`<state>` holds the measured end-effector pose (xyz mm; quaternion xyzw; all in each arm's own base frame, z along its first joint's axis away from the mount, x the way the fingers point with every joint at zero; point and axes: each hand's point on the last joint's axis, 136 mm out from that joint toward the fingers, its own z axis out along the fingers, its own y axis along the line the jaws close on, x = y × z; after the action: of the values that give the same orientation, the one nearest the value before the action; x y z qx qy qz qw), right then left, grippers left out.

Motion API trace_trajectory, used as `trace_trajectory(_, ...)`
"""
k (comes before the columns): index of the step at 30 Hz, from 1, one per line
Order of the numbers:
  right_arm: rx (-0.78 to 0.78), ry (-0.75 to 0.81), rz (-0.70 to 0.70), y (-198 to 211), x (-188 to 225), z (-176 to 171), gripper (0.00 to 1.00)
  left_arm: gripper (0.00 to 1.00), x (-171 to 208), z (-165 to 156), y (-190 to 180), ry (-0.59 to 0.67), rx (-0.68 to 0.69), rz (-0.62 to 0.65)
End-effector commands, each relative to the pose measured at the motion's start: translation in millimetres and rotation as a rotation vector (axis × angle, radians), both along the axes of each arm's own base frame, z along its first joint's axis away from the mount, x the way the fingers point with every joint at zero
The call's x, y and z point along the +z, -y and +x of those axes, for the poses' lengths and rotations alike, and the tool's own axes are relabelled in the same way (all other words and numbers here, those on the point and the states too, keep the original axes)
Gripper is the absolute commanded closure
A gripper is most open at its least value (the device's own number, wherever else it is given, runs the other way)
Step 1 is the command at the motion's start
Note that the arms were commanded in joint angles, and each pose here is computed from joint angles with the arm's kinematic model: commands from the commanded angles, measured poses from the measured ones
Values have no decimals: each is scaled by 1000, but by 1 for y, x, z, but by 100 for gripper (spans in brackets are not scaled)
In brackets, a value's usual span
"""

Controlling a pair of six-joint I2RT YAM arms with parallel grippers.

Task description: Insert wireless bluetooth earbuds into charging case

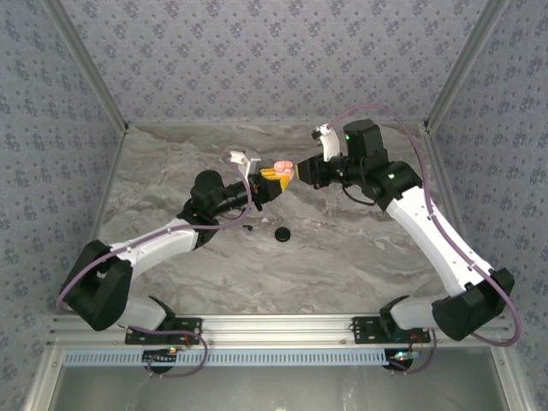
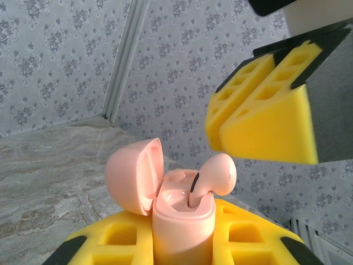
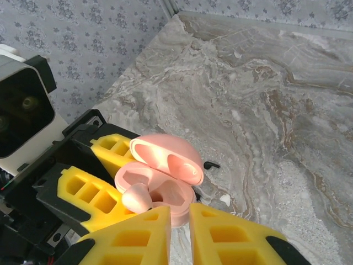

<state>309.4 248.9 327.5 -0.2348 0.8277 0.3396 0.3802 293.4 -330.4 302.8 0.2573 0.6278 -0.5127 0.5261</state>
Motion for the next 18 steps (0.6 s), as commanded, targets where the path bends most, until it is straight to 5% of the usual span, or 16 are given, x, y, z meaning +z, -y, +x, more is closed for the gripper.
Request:
trace_trajectory(1,22,-10,16,-5,1,-2,83,93,36,-9,0,96,-25,-57)
trace_trajectory(18,120,-14,42,-21,5,-16,81,93,34,-9,5,88,-31,-53)
